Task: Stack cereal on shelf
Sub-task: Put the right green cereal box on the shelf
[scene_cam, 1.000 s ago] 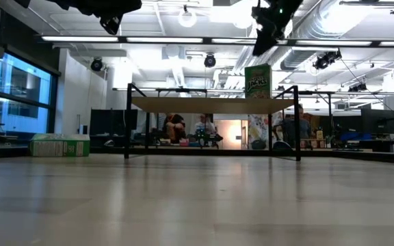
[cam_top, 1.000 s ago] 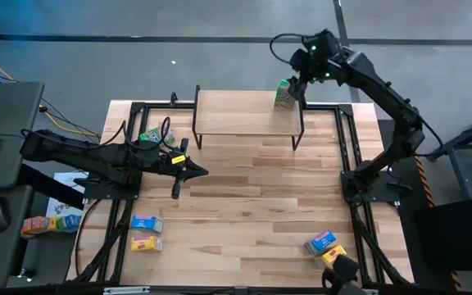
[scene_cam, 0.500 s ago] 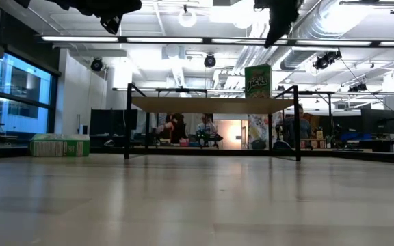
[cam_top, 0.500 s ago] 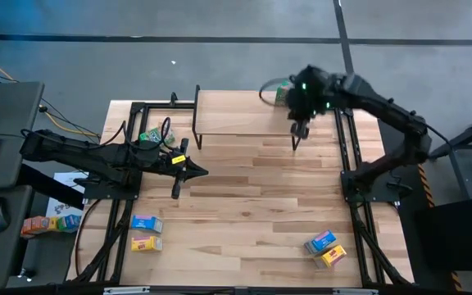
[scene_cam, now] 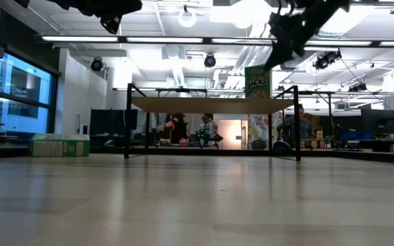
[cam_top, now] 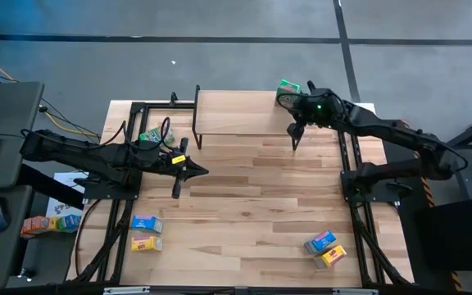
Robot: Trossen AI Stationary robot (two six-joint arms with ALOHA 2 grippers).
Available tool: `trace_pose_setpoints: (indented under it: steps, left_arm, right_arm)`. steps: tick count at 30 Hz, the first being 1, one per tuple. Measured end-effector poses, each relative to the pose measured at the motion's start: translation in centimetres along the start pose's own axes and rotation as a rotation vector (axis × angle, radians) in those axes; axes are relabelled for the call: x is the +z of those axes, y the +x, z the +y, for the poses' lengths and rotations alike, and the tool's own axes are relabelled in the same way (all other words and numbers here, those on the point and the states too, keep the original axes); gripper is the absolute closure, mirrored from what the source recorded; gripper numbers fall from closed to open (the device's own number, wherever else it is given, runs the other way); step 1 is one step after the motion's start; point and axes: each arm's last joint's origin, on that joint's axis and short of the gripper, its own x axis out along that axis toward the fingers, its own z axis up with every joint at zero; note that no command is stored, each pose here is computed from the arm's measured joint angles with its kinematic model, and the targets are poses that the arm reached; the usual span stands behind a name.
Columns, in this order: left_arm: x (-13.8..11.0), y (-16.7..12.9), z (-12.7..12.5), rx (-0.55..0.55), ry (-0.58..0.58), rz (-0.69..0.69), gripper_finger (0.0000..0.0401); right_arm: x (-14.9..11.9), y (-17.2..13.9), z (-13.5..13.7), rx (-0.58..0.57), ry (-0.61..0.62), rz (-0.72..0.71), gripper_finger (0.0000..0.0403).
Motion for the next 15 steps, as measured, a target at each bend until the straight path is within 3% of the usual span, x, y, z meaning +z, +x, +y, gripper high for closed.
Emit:
trace_pose_setpoints:
  steps: [6,15]
  left_arm:
    - [0.0,0.0,0.0,0.010,0.010,0.000,0.0401]
    - [0.0,0.0,0.0,0.010,0.019,0.000,0.0401]
  right_arm:
    - [-1.6,1.7,-1.1,-0.057,0.041,-0.022,0.0403]
    - [-1.2,1.9,-2.5,-0.082,0.094,-0.088,0.0403]
